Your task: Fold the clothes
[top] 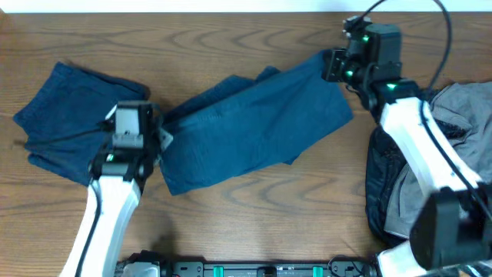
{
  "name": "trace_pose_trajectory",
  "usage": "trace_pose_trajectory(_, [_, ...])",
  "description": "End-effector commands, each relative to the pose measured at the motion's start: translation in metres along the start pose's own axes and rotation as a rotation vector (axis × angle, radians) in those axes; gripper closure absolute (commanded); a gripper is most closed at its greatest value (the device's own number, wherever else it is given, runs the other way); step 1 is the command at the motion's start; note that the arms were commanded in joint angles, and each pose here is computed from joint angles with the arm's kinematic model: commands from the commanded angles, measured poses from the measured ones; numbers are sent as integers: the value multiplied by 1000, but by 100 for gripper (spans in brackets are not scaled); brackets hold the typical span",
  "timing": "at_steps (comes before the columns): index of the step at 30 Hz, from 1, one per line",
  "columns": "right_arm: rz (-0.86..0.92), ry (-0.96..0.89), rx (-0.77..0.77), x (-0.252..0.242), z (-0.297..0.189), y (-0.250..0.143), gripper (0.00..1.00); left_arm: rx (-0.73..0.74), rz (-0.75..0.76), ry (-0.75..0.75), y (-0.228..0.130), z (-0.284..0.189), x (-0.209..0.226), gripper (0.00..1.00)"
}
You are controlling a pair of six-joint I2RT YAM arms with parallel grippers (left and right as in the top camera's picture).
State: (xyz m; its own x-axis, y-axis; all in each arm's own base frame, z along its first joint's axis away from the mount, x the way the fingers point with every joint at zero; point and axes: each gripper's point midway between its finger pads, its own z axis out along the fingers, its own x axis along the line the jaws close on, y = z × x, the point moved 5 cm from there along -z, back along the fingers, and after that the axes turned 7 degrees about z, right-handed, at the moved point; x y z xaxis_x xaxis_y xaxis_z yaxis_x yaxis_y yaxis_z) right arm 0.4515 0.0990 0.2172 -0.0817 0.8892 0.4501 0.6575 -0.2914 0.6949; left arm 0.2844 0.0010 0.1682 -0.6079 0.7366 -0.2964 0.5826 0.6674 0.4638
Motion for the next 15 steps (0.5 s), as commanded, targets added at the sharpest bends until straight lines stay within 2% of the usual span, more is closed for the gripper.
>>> trace_pose_trajectory(1, [-27,-85,-76,-13,19,11,99,-89,-18,156,14,23,17,94])
trace_pose_trajectory(4, [-45,-57,-90,-7,41,5,99,-84,-16,161,14,45,13,94])
trace_pose_trajectory(6, [-56,-38,-99,-4,54,1,91,-79,-15,167,14,58,11,93])
trace_pose_trajectory(7, [-60,-31,-102,-2,61,-2,82,-79,-14,177,14,63,12,92])
trace_pose_trajectory(9, [-68,-19,-103,1,69,-7,59,-80,-19,188,15,71,13,83])
trace_pose_trajectory(11, [-71,-16,-100,2,71,-9,37,-92,-35,184,19,75,15,58])
trace_pose_trajectory(12, [-80,-16,-99,2,71,-9,36,-101,-46,179,23,75,16,53])
trace_pose_trajectory(15, [-100,-7,-88,5,65,-8,33,-110,-55,147,32,68,15,29])
